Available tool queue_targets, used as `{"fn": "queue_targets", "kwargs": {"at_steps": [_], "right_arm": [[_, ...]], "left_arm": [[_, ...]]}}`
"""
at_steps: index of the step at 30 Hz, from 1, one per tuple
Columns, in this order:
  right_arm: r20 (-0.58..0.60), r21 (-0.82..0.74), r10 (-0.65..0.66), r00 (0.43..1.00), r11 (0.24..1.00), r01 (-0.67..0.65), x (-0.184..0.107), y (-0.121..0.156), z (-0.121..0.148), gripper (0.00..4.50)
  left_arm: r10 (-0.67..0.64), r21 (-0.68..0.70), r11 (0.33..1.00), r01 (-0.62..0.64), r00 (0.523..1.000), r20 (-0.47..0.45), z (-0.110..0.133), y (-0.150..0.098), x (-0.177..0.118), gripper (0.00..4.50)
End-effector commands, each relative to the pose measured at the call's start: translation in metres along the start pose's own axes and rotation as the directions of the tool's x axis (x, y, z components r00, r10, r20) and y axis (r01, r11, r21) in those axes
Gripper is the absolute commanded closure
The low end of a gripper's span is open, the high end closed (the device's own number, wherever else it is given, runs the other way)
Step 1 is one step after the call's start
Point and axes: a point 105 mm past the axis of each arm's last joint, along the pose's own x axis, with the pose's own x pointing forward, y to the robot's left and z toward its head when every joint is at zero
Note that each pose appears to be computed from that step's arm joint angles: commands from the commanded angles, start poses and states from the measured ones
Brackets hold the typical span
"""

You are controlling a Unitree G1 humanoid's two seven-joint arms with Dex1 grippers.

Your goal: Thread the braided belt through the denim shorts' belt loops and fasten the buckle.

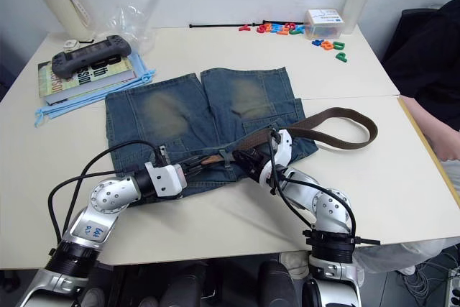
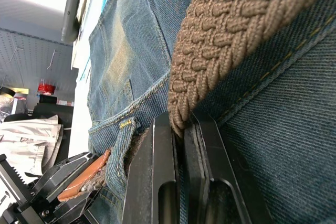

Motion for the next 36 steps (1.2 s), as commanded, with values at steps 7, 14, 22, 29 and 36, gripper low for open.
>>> {"fn": "queue_targets", "kwargs": {"at_steps": [7,14,22,29,36], "right_arm": [[0.009,-0.043,-0.007,1.000,0.999,0.007,-0.002,0.006,-0.001,3.67],[0.137,-0.091,0.052,0.989,0.995,-0.040,-0.025,0.026,0.030,0.61],[0.133,-0.604,-0.025,0.991,0.791,0.101,-0.068,0.030,0.039,0.13],[-0.003,-0.972,-0.136,0.991,0.235,0.029,-0.076,0.017,0.011,0.13],[0.038,-0.981,-0.271,0.962,-0.194,-0.016,-0.068,-0.019,0.017,0.13]], "left_arm": [[-0.048,0.046,0.998,0.047,0.999,0.025,0.009,-0.007,0.004,4.30],[-0.050,0.046,0.998,0.049,0.999,0.020,0.009,-0.008,0.003,4.30],[-0.053,0.043,0.998,0.052,0.998,0.018,0.008,-0.007,0.004,4.30],[-0.050,0.040,0.998,0.049,0.998,0.025,0.009,-0.005,0.007,4.30],[-0.042,0.034,0.999,0.041,0.999,0.026,0.009,-0.003,0.008,4.30]]}}
